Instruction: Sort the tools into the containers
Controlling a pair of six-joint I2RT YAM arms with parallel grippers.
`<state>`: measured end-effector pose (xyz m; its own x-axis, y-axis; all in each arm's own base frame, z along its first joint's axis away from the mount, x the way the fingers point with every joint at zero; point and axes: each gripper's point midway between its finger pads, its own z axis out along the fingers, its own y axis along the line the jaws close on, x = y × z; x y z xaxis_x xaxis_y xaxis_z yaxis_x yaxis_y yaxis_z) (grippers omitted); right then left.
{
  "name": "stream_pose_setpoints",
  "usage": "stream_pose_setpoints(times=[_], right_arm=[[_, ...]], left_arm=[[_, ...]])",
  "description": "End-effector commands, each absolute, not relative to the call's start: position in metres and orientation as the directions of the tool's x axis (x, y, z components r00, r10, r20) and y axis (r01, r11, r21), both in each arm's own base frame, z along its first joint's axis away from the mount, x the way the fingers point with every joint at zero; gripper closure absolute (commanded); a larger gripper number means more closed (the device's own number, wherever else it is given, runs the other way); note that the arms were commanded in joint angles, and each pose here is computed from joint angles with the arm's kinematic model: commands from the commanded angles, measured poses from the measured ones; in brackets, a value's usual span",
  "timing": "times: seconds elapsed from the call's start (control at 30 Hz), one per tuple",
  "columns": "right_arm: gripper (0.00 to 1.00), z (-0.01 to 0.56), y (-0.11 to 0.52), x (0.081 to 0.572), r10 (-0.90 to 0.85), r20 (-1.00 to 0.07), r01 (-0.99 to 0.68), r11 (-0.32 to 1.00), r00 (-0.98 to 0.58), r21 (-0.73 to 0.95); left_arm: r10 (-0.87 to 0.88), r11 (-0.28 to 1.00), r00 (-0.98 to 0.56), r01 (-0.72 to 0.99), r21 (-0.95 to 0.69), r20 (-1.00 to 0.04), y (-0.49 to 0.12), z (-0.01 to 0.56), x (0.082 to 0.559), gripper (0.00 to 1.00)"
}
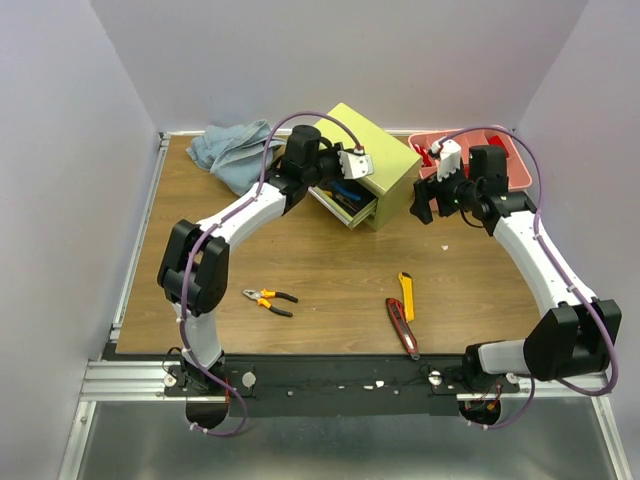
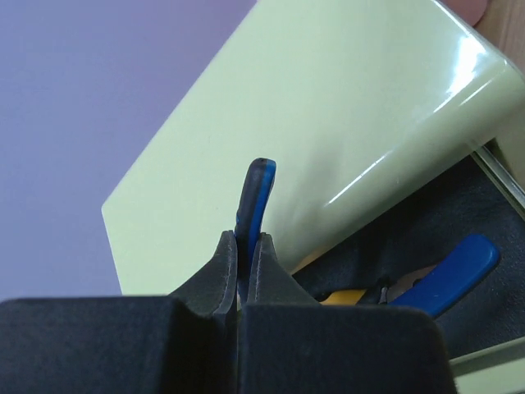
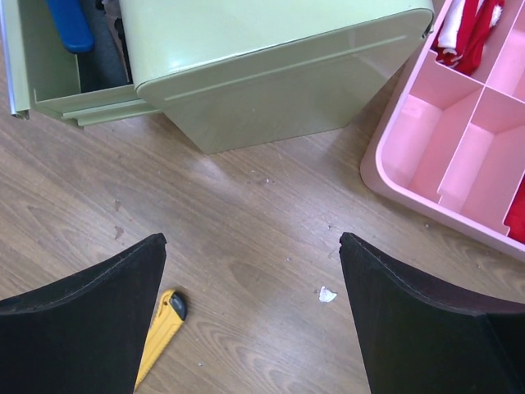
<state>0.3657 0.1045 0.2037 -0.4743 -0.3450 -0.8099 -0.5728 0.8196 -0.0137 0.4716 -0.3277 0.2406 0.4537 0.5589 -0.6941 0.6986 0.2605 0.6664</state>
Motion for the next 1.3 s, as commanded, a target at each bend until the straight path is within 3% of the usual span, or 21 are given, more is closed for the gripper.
stream_pose_setpoints(times=[0.0,0.33,0.4,0.43,0.53,0.63,0.93,1.0,1.13,1.27], right_arm=[[0.06,0.208,0.096,0.369,-0.361,-0.816,-0.558,0.828,-0.451,-0.058],[0.06,0.201,0.094,0.370,-0.362,-0.808,-0.554,0.831,-0.464,-0.054],[0.06,0.201,0.094,0.372,-0.362,-0.807,-0.554,0.831,-0.467,-0.052],[0.06,0.202,0.095,0.373,-0.360,-0.807,-0.555,0.830,-0.468,-0.048],[0.06,0.206,0.096,0.377,-0.360,-0.811,-0.557,0.829,-0.462,-0.051],[0.06,0.207,0.095,0.378,-0.360,-0.811,-0.553,0.831,-0.462,-0.054],[0.05,0.203,0.096,0.371,-0.360,-0.810,-0.558,0.829,-0.463,-0.050],[0.05,0.199,0.095,0.369,-0.358,-0.807,-0.558,0.829,-0.469,-0.044],[0.05,0.202,0.097,0.371,-0.354,-0.811,-0.561,0.827,-0.466,-0.039],[0.05,0.206,0.094,0.372,-0.361,-0.813,-0.556,0.829,-0.457,-0.055]], left_arm=[[0.528,0.240,0.520,0.667,0.705,-0.672,-0.335,0.239,0.470,1.00],[0.510,0.026,0.554,0.755,0.655,-0.658,-0.328,0.189,0.421,0.98],[0.526,-0.032,0.523,0.800,0.599,-0.670,-0.330,0.172,0.416,0.87],[0.530,-0.045,0.522,0.804,0.592,-0.669,-0.331,0.170,0.417,0.74],[0.521,-0.058,0.528,0.806,0.589,-0.671,-0.337,0.172,0.422,0.57],[0.504,-0.066,0.567,0.778,0.625,-0.652,-0.340,0.186,0.426,0.47],[0.450,-0.024,0.621,0.727,0.686,-0.642,-0.340,0.258,0.420,0.36],[0.452,-0.029,0.622,0.726,0.687,-0.639,-0.343,0.260,0.422,0.37],[0.503,-0.075,0.527,0.816,0.573,-0.685,-0.351,0.227,0.434,0.58],[0.533,-0.099,0.474,0.858,0.505,-0.701,-0.350,0.207,0.434,0.61]])
